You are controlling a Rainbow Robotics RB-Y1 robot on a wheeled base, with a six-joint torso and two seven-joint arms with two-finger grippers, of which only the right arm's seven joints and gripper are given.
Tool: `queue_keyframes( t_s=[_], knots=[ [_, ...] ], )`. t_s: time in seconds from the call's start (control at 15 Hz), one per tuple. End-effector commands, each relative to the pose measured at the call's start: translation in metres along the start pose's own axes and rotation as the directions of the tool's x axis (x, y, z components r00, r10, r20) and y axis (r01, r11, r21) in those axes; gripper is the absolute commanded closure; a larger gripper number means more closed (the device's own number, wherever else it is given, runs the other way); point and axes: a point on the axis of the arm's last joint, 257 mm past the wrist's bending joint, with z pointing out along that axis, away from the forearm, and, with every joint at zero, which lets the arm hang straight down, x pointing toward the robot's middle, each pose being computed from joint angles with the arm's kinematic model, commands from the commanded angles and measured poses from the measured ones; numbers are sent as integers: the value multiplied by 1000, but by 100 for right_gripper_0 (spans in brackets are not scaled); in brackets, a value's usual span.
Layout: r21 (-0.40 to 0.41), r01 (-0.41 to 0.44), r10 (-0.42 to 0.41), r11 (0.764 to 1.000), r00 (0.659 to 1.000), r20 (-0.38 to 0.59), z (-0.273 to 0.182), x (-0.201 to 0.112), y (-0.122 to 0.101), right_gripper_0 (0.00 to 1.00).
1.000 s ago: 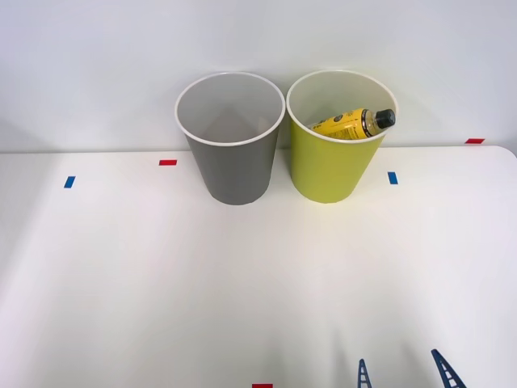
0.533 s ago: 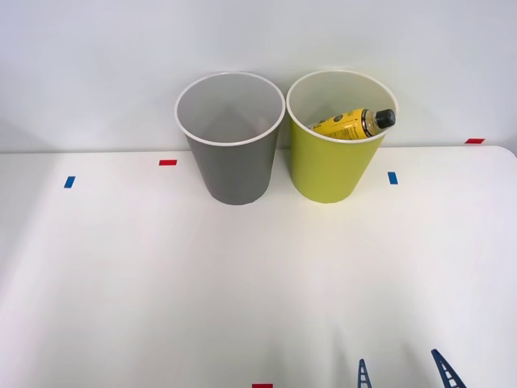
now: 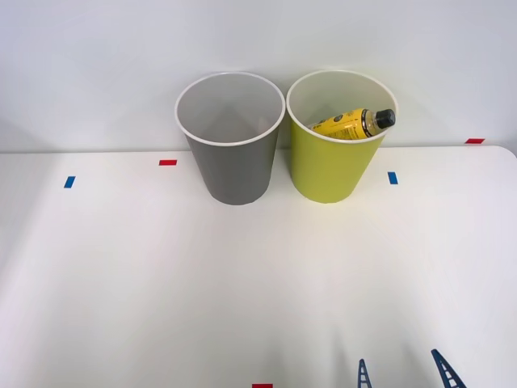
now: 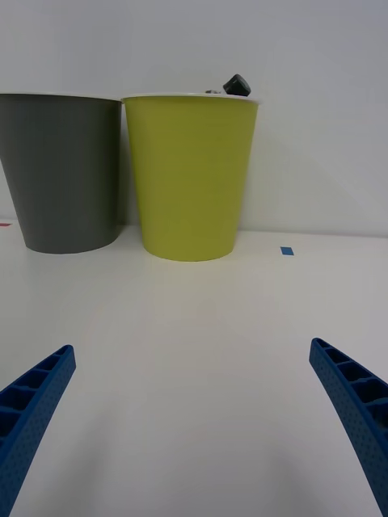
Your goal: Put cans in the gray bin, plastic bottles in the light green bin
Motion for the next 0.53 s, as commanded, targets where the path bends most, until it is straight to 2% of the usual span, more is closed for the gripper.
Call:
queue_keyframes(
  t_s=[0.07, 0.53],
  knots=[
    [0, 0, 0, 1000, 1000, 0, 0, 0, 0, 0],
    [0, 0, 0, 1000, 1000, 0, 0, 0, 0, 0]
  ],
)
